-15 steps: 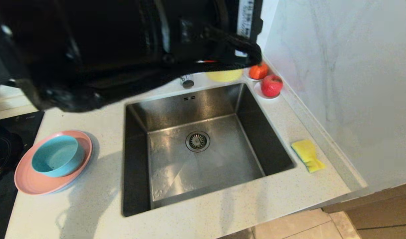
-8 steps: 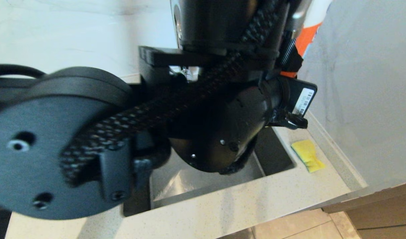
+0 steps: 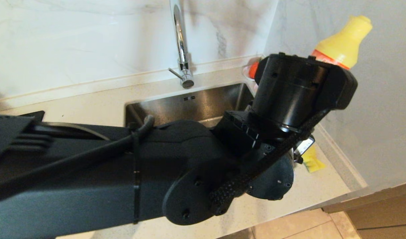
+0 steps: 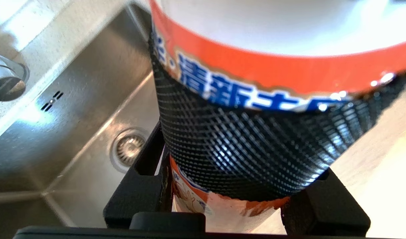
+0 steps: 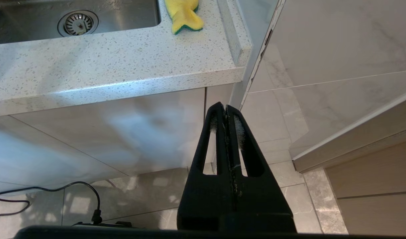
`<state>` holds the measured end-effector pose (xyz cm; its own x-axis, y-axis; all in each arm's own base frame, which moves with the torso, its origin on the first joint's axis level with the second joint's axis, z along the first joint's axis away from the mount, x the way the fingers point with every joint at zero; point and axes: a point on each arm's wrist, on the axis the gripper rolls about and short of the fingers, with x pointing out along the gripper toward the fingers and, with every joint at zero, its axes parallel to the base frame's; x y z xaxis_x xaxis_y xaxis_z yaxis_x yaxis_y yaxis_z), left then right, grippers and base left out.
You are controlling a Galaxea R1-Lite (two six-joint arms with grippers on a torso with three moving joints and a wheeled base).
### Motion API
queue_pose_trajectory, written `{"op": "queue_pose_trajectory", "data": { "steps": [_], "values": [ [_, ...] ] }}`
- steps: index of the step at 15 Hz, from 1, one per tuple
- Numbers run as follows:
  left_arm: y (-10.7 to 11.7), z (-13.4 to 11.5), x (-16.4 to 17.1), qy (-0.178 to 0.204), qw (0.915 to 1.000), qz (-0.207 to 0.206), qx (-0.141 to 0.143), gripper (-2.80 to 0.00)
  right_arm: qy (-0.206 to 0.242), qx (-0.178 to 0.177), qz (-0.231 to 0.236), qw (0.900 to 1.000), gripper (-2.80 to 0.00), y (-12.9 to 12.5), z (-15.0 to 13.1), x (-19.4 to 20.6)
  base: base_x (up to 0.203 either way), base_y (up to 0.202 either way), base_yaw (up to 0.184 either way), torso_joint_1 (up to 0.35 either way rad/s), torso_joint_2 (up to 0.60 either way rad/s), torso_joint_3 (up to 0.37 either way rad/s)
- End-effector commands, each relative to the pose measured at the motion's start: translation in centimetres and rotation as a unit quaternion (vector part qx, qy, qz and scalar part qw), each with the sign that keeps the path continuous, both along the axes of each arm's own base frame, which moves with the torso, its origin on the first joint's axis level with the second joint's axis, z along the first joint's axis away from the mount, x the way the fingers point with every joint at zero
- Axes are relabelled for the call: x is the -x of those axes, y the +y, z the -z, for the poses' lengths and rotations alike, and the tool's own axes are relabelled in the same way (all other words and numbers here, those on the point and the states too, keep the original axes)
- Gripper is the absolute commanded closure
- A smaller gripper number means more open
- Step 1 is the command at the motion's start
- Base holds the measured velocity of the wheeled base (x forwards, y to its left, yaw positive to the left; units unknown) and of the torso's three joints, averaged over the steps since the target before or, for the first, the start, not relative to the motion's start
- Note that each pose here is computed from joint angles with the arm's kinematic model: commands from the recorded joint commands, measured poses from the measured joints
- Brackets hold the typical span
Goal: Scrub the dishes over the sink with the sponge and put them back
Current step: Squeeze it onto the sponge
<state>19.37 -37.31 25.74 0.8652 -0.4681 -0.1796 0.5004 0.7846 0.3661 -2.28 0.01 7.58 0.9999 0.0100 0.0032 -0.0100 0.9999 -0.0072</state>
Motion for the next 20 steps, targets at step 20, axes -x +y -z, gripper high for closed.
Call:
{"op": "queue_pose_trajectory", "data": {
  "steps": [20],
  "values": [
    [-0.8, 6.1, 0.5, -0.011, 0.9848, -0.004, -0.173, 0.0, 0.0, 0.0, 0.0, 1.0, 0.0, 0.0, 0.0, 0.0, 0.0, 0.0, 0.0, 0.0, 0.0, 0.0]
  ]
}}
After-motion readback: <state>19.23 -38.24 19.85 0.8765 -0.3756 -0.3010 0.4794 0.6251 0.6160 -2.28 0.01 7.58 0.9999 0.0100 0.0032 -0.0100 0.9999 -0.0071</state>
